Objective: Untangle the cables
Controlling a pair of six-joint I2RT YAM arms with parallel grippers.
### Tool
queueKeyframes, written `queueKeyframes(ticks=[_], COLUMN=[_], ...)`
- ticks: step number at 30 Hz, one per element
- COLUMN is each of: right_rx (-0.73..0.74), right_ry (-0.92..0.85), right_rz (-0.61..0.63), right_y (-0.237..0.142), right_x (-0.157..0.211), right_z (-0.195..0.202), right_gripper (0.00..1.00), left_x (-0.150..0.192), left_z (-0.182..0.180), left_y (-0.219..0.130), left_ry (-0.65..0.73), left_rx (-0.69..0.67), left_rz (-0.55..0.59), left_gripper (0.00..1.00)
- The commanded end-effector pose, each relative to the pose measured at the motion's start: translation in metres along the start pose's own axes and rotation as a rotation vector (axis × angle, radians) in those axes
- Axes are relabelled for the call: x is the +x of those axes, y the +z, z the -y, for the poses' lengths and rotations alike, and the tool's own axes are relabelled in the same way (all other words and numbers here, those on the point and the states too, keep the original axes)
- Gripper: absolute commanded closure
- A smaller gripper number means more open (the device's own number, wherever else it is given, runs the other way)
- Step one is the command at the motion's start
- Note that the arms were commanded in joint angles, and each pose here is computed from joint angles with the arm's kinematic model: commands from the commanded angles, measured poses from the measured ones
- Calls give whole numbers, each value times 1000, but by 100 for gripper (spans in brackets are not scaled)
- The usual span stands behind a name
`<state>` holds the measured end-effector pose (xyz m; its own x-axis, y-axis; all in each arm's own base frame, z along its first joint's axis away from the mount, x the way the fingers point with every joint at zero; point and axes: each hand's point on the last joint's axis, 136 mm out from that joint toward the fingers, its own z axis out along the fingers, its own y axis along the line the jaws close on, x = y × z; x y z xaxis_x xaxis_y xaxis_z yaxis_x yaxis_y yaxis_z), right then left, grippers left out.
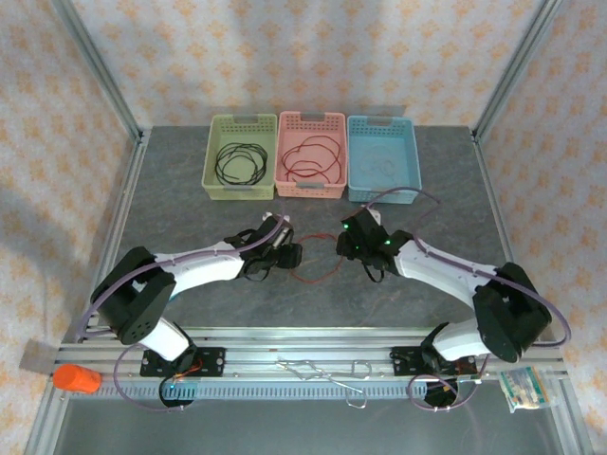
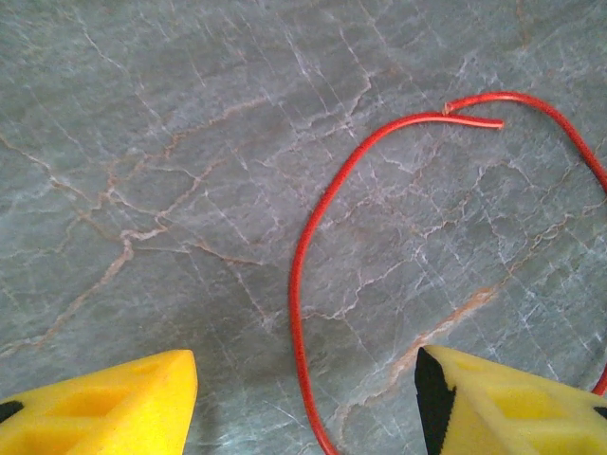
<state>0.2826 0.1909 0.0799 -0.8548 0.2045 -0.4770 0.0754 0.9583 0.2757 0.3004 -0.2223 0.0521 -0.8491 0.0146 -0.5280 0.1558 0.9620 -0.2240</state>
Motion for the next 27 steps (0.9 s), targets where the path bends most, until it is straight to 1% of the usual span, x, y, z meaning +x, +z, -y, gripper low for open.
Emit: queueKeyframes(ticks=[1,8,15,20,27], right_rx=[48,116,125,162,208], right_ry=[3,-26,-56,-69,-100], right_rz=[-26,-61,-86,-86,-119], right_y=[4,19,33,40,52], right_x=[4,13,15,14,22], right_z=[5,5,-7,-4,2], right_gripper=[55,57,61,65,66], left_x=[-5,-5,-9,-9,-13], left_z=[9,12,11,9,10], left_y=[-2,-2,-4,-5,-8], left_ry=[9,0,2,-2,-10], left_rx=[13,32,19,16,24], left_rz=[-3,-4,9,17,44], left_gripper=[36,36,36,36,36])
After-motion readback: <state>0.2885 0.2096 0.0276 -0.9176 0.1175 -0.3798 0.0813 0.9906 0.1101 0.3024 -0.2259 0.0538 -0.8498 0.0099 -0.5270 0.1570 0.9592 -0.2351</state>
